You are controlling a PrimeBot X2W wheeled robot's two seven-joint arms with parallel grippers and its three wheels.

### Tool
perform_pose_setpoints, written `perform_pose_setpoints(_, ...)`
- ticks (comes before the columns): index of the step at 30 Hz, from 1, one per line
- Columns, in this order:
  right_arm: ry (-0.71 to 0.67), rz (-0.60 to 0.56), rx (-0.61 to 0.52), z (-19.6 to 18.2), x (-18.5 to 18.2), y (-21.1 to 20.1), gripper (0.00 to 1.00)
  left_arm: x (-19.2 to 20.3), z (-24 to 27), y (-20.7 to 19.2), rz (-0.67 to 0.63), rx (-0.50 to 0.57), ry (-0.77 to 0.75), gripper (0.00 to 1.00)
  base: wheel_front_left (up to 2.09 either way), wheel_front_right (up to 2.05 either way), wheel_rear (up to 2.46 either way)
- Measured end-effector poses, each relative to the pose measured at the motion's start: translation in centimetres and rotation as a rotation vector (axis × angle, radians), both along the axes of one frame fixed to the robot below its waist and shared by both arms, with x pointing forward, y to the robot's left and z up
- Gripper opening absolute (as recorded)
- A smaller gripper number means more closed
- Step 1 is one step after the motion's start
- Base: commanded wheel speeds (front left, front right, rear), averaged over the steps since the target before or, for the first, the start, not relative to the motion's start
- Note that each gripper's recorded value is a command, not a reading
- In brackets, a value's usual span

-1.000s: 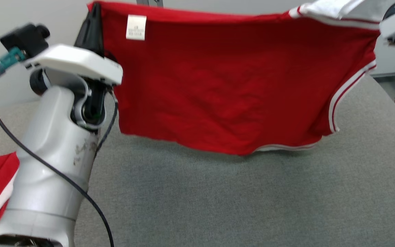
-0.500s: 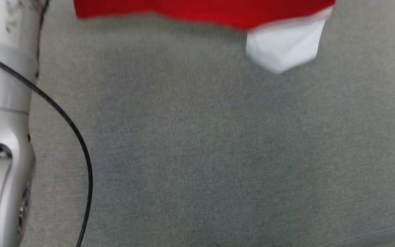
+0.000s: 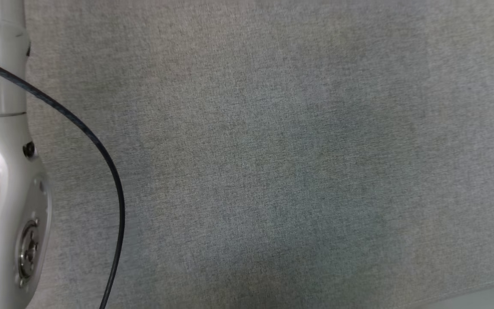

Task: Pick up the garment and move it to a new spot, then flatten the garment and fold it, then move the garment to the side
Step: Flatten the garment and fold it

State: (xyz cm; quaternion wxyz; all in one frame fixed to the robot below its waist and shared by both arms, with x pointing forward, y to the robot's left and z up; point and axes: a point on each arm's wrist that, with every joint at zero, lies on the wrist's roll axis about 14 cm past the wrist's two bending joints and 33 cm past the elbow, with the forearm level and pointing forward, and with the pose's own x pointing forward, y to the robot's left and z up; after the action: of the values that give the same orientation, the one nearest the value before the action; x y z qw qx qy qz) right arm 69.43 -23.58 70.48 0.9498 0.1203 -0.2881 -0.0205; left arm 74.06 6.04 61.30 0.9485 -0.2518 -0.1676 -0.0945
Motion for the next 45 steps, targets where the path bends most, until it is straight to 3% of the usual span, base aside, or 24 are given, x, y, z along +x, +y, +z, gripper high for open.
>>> perform_pose_setpoints(8, 0.265, 0.056, 0.057, -13.4, 1.9, 0.9, 0.0, 0.6, -12.4, -1.6, -0.044, 0.137, 0.215, 0.0, 0.0, 0.0, 0.0)
perform_pose_setpoints(13, 0.377, 0.067, 0.093, -18.0, 1.0, 1.0, 0.0, -0.2, -16.4, -1.3, -0.058, 0.184, 0.31, 0.0, 0.0, 0.0, 0.0)
perform_pose_setpoints(25, 0.571, 0.088, 0.189, -23.0, -3.8, 1.5, 0.0, -5.1, -19.8, -0.7, -0.09, 0.239, 0.465, 0.0, 0.0, 0.0, 0.0)
perform_pose_setpoints(29, 0.644, 0.116, 0.167, -24.3, -5.9, 2.7, 0.0, -7.4, -20.7, -0.2, -0.081, 0.262, 0.524, 0.0, 0.0, 0.0, 0.0)
perform_pose_setpoints(45, 0.835, 0.052, 0.259, -27.8, -14.1, 1.1, 0.0, -15.0, -22.1, 0.9, -0.094, 0.335, 0.637, 0.0, 0.0, 0.0, 0.0)
